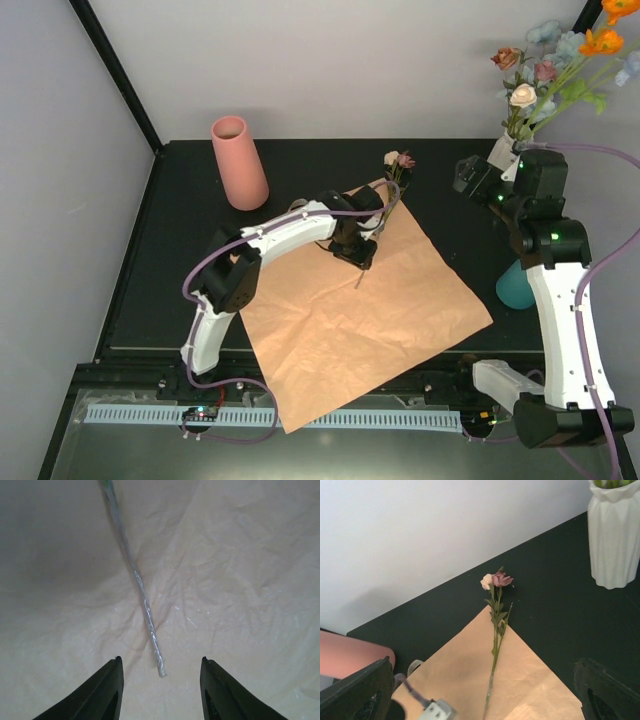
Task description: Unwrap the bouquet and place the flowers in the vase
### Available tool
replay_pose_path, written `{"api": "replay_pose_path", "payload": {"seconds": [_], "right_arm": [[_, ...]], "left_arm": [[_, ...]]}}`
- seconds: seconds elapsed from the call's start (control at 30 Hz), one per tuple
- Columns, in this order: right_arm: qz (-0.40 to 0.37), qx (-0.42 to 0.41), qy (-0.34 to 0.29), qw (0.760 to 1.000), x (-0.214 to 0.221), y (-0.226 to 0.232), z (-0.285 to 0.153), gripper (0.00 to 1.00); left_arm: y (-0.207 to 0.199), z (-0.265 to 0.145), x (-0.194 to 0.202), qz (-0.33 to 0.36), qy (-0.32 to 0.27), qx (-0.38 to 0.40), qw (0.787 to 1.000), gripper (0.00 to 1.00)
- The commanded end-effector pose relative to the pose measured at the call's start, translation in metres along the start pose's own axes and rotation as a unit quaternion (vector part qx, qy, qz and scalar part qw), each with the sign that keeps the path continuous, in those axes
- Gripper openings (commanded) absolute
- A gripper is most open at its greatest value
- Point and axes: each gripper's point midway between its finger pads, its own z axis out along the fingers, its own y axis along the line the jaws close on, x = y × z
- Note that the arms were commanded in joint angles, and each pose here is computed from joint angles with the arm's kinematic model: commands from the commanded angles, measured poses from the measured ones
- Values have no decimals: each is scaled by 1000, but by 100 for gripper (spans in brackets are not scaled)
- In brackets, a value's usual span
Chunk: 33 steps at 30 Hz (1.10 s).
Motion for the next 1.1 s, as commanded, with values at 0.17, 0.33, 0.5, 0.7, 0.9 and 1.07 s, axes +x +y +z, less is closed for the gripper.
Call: {"api": "replay_pose_path", "payload": {"seconds": [0.17,0.33,0.5,0.7,0.9,1.07], "right_arm": [[-66,-26,-4,997,10,27,-6,99],[-77,-36,12,996,23,32,4,100],[-96,-39,12,994,27,39,5,100],[-116,-31,5,993,27,40,3,100],[-129,-24,3,991,31,38,1,100],[-140,-22,2,990,33,39,-2,100]], "left_arm": [[10,26,20,-43,54,-49,996,41],[8,37,35,-41,79,-43,995,29],[-2,45,38,-34,86,-30,995,27],[-2,56,41,-32,102,-33,994,27],[3,70,44,-28,115,-42,992,22],[4,74,44,-27,116,-44,992,7]]}}
